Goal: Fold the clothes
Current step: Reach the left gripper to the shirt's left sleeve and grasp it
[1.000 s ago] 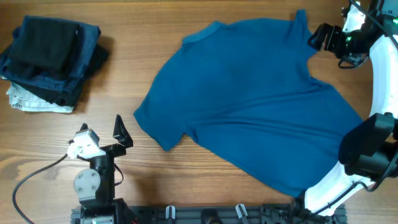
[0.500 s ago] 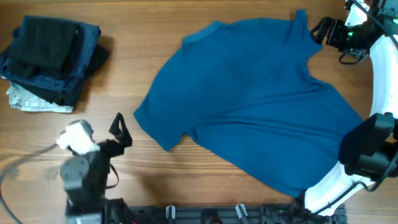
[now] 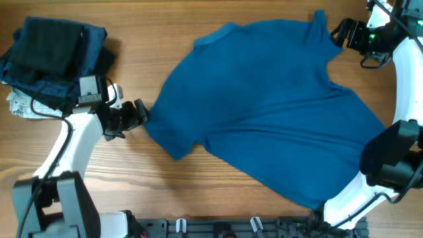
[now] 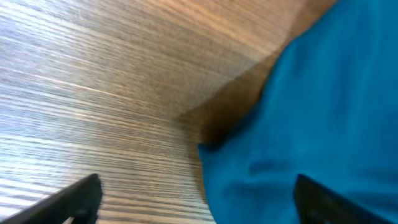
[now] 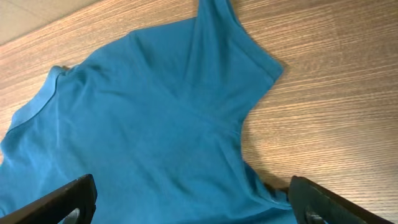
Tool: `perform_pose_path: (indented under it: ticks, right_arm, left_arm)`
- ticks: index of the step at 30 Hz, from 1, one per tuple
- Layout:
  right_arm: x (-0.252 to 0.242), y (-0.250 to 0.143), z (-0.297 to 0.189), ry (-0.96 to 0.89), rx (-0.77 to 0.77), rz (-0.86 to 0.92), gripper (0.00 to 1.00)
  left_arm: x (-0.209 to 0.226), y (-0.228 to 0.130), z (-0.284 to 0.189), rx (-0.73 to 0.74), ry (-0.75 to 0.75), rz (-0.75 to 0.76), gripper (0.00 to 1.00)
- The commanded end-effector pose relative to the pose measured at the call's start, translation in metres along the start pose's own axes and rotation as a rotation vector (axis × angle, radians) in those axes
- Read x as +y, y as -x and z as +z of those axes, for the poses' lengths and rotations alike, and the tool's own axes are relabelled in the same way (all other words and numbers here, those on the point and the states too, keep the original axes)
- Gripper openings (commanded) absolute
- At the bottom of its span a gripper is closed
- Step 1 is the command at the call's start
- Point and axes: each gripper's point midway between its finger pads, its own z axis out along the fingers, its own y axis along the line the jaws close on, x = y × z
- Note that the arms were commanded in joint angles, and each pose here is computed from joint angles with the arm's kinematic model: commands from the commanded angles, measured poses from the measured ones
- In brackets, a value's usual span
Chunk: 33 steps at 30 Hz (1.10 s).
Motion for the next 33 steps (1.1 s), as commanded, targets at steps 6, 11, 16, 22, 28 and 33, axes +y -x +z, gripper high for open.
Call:
perform_pose_path:
  ticks: [6, 11, 16, 22, 28, 33]
  right_arm:
    - [-0.003, -0.001, 0.004, -0.007, 0.006, 0.003, 1.0]
    - [-0.003, -0.001, 0.004, -0.007, 0.006, 0.003, 1.0]
    - [-0.003, -0.001, 0.004, -0.007, 0.006, 0.003, 1.0]
    - [-0.003, -0.001, 0.004, -0.007, 0.006, 0.002, 1.0]
    - [-0.003, -0.001, 0.004, -0.007, 0.006, 0.003, 1.0]
    - [-0.003, -0.001, 0.004, -0.007, 0.006, 0.003, 1.0]
  left_arm:
    - [-0.014, 0.002, 0.003, 0.01, -0.071, 0.114, 0.88]
    - [-0.014, 0.005, 0.01, 0.008, -0.072, 0.116, 0.85]
    - [-0.018, 0.007, 0.026, 0.018, -0.076, 0.138, 0.82]
    - [-0.019, 0.008, 0.029, 0.013, -0.077, 0.141, 0.74]
    - [-0.023, 0.003, 0.032, 0.018, -0.081, 0.22, 0.77]
    - [-0.026, 0.001, 0.036, 0.013, -0.084, 0.254, 0.74]
